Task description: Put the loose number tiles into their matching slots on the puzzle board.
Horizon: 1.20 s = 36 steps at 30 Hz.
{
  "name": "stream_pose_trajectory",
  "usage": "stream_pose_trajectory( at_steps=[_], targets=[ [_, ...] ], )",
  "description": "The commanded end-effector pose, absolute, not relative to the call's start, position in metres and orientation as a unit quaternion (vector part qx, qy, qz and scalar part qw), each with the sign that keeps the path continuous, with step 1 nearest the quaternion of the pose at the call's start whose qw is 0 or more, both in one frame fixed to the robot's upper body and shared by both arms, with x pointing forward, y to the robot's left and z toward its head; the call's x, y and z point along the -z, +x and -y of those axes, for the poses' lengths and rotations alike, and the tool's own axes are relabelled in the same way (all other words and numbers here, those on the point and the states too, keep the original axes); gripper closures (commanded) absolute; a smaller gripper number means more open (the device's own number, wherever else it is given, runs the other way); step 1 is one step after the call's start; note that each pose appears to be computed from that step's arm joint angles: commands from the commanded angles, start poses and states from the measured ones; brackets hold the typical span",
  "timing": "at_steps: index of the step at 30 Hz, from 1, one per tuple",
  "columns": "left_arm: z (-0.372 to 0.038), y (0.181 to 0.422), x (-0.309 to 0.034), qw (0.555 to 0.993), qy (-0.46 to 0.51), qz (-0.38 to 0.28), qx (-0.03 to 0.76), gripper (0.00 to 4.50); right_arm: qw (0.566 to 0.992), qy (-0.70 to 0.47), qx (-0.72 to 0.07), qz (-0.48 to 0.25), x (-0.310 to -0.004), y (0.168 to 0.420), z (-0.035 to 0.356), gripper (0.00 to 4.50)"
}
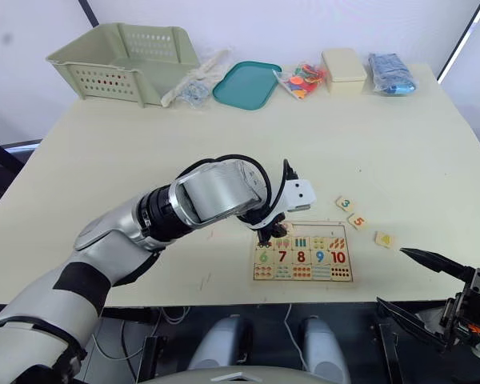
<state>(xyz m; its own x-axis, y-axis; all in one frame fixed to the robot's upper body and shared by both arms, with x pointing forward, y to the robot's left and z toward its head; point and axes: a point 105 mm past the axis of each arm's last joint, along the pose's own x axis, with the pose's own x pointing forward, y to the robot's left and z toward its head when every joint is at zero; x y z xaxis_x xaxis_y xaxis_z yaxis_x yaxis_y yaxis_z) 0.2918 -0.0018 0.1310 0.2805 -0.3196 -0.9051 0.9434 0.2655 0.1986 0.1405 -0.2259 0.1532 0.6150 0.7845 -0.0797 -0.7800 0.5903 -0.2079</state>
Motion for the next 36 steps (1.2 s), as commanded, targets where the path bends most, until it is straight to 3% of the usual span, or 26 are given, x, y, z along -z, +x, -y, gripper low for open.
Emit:
stream_pose_trajectory(
  at_steps=[1,36],
  targets=[
    [0.0060,0.2927,-0.1408,0.704,0.390,-0.375,0.460,3.46,0.890,-0.122,-0.438,0.019,-0.1596,0.1384,0.2253,0.00],
    [0.0051,0.2925,-0.1330,0.707,0.391,-0.379,0.451,3.46,0.893,-0.119,-0.433,0.018,-0.1590,0.1368,0.2225,0.00]
  ],
)
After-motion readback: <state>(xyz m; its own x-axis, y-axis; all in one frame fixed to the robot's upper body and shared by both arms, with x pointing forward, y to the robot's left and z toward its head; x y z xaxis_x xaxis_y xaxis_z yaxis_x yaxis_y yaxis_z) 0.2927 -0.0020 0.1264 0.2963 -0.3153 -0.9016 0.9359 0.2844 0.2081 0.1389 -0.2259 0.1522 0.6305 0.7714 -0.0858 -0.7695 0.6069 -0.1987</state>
